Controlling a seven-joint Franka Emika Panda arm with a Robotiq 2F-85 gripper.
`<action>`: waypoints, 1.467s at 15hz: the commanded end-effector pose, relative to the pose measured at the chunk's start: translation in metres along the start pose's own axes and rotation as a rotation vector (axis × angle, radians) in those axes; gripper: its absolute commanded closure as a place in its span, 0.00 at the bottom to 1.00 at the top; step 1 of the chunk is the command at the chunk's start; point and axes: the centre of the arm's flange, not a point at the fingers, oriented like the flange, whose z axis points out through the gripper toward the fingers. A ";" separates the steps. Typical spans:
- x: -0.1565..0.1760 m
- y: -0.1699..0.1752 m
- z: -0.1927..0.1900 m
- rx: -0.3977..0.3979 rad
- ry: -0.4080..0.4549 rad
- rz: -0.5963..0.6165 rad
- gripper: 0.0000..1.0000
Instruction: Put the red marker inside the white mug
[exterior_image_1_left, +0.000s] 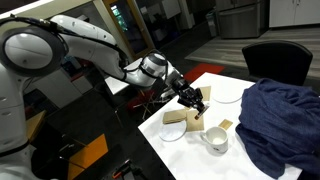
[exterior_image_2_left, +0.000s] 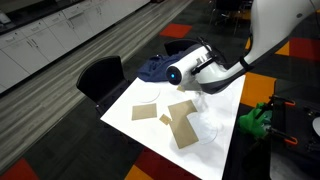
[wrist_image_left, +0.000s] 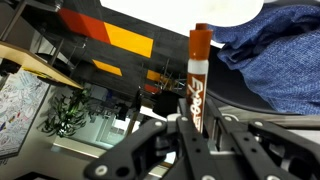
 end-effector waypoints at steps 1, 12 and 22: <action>-0.008 -0.008 0.007 -0.008 0.067 0.059 0.95; -0.036 -0.013 0.057 -0.050 0.096 0.125 0.95; -0.045 -0.036 0.091 -0.091 0.082 0.139 0.95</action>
